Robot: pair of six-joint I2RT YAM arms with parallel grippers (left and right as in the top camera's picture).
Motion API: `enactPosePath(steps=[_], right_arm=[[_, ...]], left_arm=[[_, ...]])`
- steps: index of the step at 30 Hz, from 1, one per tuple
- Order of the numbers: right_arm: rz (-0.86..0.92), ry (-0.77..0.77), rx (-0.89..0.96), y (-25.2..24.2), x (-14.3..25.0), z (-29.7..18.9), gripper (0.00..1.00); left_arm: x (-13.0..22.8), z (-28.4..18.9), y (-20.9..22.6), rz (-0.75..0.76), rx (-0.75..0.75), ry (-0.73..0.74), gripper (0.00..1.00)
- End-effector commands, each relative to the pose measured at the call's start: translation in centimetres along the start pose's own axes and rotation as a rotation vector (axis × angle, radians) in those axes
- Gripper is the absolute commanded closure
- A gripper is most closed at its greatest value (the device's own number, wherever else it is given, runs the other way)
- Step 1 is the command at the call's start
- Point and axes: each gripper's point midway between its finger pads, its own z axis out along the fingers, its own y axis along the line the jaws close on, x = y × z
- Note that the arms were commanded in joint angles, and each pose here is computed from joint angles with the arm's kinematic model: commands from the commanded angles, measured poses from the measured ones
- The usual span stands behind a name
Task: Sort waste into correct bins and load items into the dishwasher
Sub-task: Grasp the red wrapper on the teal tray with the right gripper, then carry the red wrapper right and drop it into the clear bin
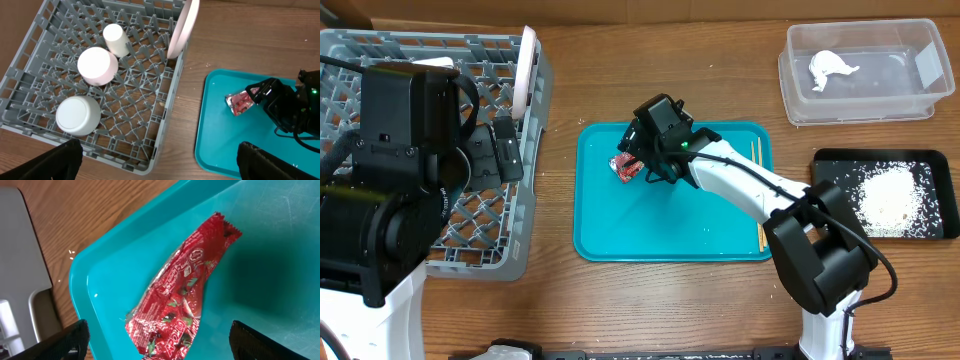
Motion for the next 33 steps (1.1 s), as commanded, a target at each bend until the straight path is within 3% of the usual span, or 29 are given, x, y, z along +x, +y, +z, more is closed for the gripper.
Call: enactPosePath(steps=[1,6,10,17,21,25,33], right_arm=[[0.012,-0.036,0.01,-0.2,-0.5,-0.1,0.09],[0.012,-0.045,0.033,-0.9,-0.6,0.7,0.09],[0.012,-0.042,0.04,-1.4,-0.4,2.2,0.19],[0.013,-0.069,0.01,-1.0,-1.0,3.5,0.53],[0.019,-0.091,0.027,-1.6,-1.9,3.5,0.96],[0.065,-0.029,0.025,-2.4,-3.0,2.8,0.96],[0.19,-0.105,-0.152,-2.3,-14.2,-8.0,0.96]], left_arm=[[-0.1,0.2,0.0,0.008,0.0,0.004,0.0],[-0.1,0.2,0.0,0.008,0.0,0.004,0.0],[-0.1,0.2,0.0,0.008,0.0,0.004,0.0],[-0.1,0.2,0.0,0.008,0.0,0.004,0.0],[-0.1,0.2,0.0,0.008,0.0,0.004,0.0],[-0.1,0.2,0.0,0.008,0.001,0.004,0.0],[-0.1,0.2,0.0,0.008,0.0,0.004,0.0]])
